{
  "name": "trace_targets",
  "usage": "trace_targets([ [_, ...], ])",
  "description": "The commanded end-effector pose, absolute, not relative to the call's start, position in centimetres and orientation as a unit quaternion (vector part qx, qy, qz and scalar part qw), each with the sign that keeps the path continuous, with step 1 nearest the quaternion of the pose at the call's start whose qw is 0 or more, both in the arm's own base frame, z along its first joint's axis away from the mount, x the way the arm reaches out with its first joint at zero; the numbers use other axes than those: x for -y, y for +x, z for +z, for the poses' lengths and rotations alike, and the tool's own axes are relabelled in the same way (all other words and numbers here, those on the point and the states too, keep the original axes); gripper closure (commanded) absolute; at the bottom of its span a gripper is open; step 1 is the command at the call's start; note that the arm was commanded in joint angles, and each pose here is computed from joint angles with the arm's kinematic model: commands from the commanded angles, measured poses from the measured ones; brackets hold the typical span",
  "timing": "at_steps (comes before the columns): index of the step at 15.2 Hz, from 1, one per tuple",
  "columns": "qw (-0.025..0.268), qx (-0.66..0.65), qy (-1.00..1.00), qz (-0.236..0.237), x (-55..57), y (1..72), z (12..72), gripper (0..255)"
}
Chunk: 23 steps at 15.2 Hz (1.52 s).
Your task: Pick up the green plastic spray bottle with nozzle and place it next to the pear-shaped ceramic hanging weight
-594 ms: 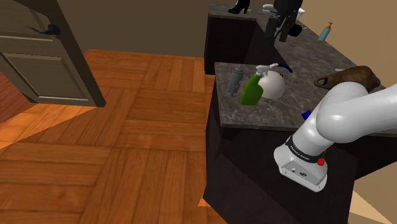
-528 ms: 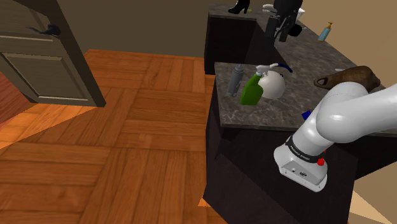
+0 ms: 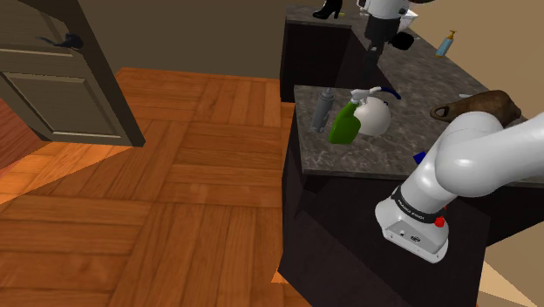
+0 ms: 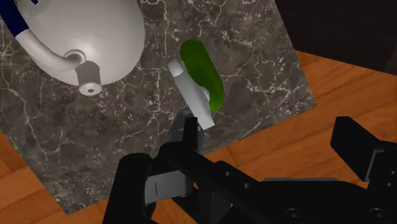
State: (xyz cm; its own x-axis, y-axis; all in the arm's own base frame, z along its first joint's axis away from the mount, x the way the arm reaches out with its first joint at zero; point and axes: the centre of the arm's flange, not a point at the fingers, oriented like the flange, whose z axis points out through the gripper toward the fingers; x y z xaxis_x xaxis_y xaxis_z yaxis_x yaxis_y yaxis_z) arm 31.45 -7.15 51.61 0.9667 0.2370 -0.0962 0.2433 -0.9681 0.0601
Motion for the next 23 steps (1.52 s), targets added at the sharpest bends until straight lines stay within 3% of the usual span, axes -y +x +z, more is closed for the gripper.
trace_targets([
  [1,0.036,-0.171,0.984,-0.037,8.5,31.9,49.6,0],
  [5,0.036,-0.255,0.966,-0.028,10.8,33.8,46.0,0],
  [13,0.036,-0.255,0.966,-0.028,11.1,33.6,42.0,0],
  [20,0.036,-0.255,0.966,-0.028,11.1,33.6,42.0,0],
  [21,0.036,-0.255,0.966,-0.028,11.1,33.6,42.0,255],
  [23,0.036,-0.255,0.966,-0.028,11.1,33.6,42.0,255],
])
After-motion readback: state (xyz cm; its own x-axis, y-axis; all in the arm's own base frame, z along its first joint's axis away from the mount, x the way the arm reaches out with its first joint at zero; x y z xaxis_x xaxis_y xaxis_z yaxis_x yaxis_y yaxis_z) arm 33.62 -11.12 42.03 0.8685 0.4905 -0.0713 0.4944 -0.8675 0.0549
